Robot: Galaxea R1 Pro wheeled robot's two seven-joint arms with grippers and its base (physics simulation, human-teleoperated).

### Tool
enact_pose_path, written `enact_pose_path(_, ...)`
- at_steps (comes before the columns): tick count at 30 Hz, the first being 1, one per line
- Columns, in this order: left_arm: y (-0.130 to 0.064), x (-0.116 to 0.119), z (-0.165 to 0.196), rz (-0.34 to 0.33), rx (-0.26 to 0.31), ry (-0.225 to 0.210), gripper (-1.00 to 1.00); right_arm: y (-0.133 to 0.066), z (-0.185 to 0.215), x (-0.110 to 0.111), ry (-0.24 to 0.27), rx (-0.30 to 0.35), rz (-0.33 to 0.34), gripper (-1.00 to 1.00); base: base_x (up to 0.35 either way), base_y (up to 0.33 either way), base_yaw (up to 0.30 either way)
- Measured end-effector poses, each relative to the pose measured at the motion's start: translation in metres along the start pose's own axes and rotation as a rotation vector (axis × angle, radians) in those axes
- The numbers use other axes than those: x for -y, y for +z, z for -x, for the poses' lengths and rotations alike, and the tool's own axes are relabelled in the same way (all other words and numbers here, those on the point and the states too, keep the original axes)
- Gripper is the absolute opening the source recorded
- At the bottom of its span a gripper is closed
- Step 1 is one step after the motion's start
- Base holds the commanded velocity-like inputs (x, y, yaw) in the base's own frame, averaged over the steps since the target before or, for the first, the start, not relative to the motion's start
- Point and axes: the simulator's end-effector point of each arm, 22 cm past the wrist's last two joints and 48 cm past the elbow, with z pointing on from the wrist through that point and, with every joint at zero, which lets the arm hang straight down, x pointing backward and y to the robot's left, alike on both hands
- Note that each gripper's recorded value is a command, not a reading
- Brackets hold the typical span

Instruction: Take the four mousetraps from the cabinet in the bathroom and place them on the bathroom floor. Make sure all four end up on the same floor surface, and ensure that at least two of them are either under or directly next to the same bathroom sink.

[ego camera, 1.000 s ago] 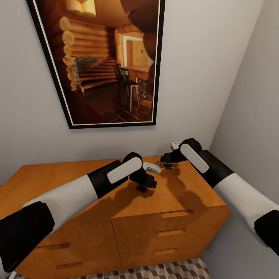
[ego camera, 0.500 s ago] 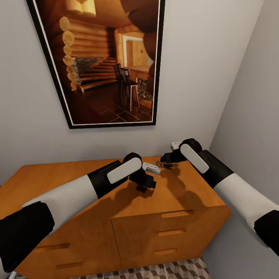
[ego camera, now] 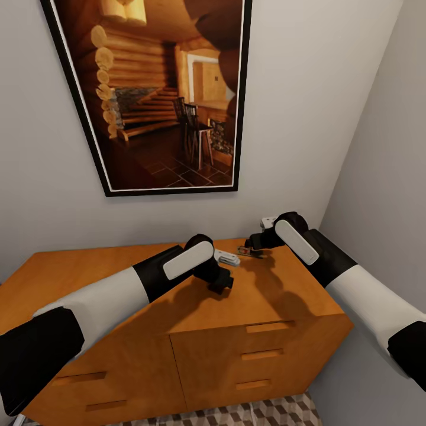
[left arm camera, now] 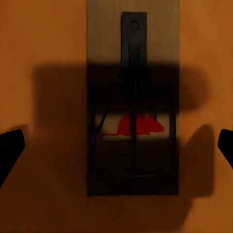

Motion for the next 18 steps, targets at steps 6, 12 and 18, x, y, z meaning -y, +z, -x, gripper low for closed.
enact_pose_path(6, 0.005, 0.005, -0.006, -0.015, -0.012, 0.017, 1.00, 0.000, 0.000, 0.000, 0.000, 0.001, 0.000, 1.00, 0.000, 0.000, 0.000)
enact_pose_path(12, 0.007, 0.008, -0.004, -0.015, -0.002, 0.048, 1.00, -0.001, 0.000, 0.000, -0.001, 0.002, 0.000, 1.00, 0.000, 0.000, 0.000)
enact_pose_path(18, 0.010, 0.010, 0.001, -0.018, 0.023, 0.059, 1.00, -0.001, 0.000, 0.000, -0.001, 0.002, 0.000, 1.00, 0.000, 0.000, 0.000)
